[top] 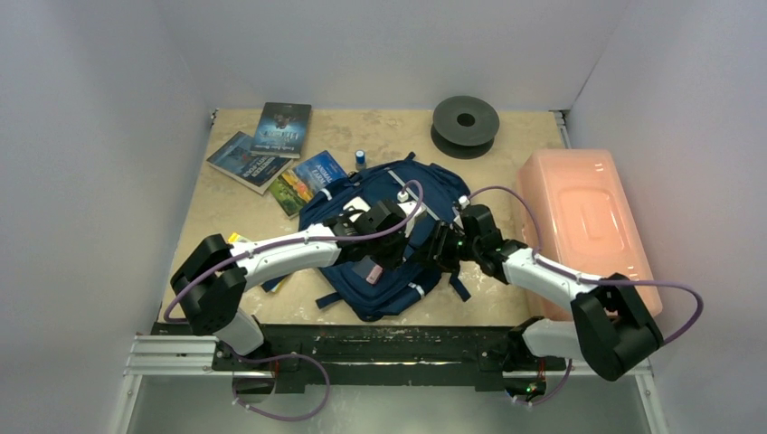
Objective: Pack the student bag
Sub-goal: Zip the student bag at the center of the board.
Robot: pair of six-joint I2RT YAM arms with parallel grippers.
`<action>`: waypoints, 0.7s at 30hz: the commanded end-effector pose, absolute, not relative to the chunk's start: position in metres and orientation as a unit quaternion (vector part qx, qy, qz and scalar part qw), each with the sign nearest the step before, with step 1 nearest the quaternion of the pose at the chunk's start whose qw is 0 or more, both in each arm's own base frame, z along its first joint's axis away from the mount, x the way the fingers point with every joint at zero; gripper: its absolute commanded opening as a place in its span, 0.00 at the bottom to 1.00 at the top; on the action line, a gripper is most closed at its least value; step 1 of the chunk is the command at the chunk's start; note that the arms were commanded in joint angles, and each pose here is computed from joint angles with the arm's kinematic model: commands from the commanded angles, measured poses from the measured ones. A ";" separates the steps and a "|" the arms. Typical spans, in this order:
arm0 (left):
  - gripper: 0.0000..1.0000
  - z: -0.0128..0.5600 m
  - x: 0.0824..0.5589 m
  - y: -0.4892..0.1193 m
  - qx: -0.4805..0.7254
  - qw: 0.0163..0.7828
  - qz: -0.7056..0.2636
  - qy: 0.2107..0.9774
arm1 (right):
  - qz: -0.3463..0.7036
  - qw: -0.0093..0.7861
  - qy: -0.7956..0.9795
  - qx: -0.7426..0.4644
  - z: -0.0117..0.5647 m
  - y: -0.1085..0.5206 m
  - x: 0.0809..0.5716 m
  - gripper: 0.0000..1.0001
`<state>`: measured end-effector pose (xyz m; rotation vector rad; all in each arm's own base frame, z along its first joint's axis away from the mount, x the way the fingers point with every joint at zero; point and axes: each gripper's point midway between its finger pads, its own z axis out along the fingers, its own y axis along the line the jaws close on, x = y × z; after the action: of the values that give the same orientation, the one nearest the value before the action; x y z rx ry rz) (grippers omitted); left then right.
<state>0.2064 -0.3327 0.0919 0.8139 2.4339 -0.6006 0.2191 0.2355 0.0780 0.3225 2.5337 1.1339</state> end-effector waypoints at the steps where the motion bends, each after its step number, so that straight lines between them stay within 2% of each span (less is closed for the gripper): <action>1: 0.00 0.104 0.201 -0.340 0.300 0.254 -0.253 0.884 | 0.424 0.193 0.875 0.132 0.093 0.248 0.245 0.47; 10: 0.00 0.104 0.196 -0.347 0.304 0.247 -0.271 0.879 | 0.423 0.188 0.873 0.151 0.080 0.250 0.252 0.47; 12: 0.00 0.103 0.196 -0.348 0.303 0.246 -0.273 0.879 | 0.410 0.186 0.879 0.156 0.070 0.249 0.254 0.40; 13: 0.00 0.104 0.197 -0.347 0.302 0.247 -0.272 0.880 | 0.405 0.184 0.881 0.161 0.066 0.247 0.253 0.29; 15: 0.00 0.104 0.200 -0.345 0.294 0.252 -0.264 0.883 | 0.396 0.178 0.885 0.168 0.055 0.243 0.250 0.01; 17: 0.00 0.103 0.207 -0.334 0.279 0.259 -0.228 0.896 | 0.386 0.178 0.888 0.176 0.043 0.237 0.243 0.00; 21: 0.00 0.099 0.234 -0.289 0.227 0.277 -0.095 0.929 | 0.364 0.162 0.895 0.201 0.018 0.221 0.226 0.00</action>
<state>0.2098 -0.3219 0.0843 0.7574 2.4740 -0.5197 0.2325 0.2462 0.0504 0.4603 2.5373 1.1800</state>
